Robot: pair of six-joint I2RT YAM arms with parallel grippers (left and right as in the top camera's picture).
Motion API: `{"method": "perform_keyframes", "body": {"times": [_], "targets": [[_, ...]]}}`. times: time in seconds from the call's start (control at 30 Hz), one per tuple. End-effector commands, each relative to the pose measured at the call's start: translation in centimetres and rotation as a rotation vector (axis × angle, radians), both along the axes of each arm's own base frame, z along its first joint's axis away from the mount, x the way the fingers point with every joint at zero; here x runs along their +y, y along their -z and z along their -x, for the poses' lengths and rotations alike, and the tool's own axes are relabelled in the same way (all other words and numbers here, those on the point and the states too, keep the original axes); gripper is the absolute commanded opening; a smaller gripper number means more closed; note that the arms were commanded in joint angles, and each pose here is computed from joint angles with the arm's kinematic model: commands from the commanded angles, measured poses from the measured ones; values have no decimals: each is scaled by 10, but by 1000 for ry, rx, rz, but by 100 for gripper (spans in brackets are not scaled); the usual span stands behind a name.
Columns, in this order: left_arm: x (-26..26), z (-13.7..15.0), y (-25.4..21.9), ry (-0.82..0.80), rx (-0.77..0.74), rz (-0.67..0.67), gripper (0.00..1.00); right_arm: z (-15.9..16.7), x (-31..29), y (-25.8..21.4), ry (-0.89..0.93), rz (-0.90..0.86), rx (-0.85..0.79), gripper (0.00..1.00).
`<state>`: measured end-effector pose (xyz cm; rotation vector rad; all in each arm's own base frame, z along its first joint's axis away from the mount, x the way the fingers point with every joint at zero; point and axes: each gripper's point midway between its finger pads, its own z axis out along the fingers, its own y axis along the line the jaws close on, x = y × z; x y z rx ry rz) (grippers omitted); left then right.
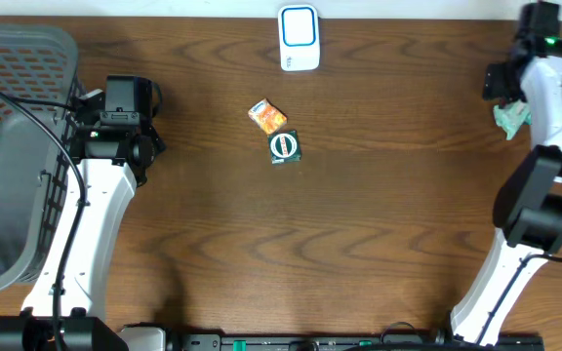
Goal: Scan the item barcode
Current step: 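Carry the wipes pack to the right side and release it, then reach the right gripper to the green round tin and grasp it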
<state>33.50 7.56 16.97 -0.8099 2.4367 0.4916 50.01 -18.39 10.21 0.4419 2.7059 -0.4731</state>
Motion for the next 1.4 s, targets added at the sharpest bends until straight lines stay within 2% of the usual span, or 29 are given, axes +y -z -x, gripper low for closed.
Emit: {"method": "perform_keyframes", "body": {"times": [0.0,0.13,0.2,0.27,0.37,0.53,0.67,0.83,1.1,1.17,1.23,1.37], "targets": [[5,2,1,-3,15,-27,98,-18,85,10,-144,-468,-98,99],[5,2,1,-3,15,-27,98,-21,168,-17,-319,-881,-161,99],[5,2,1,-3,15,-26,98,-15,200,-28,-375,-999,-151,99],[5,2,1,-3,15,-27,98,-6,229,-29,-408,-1046,-98,99],[5,2,1,-3,15,-27,98,8,265,-18,-474,-1006,-6,99],[5,2,1,-3,15,-27,98,34,324,16,-554,-823,177,99],[5,2,1,-3,15,-27,98,52,369,37,-618,-722,259,99],[5,2,1,-3,15,-27,98,59,405,58,-599,-530,264,99],[5,2,1,-3,15,-27,98,74,453,67,-649,-413,238,99],[5,2,1,-3,15,-27,98,81,460,68,-621,-398,240,90],[5,2,1,-3,15,-27,98,88,466,68,-607,-397,252,86],[5,2,1,-3,15,-27,98,99,478,70,-592,-402,261,85]]}}
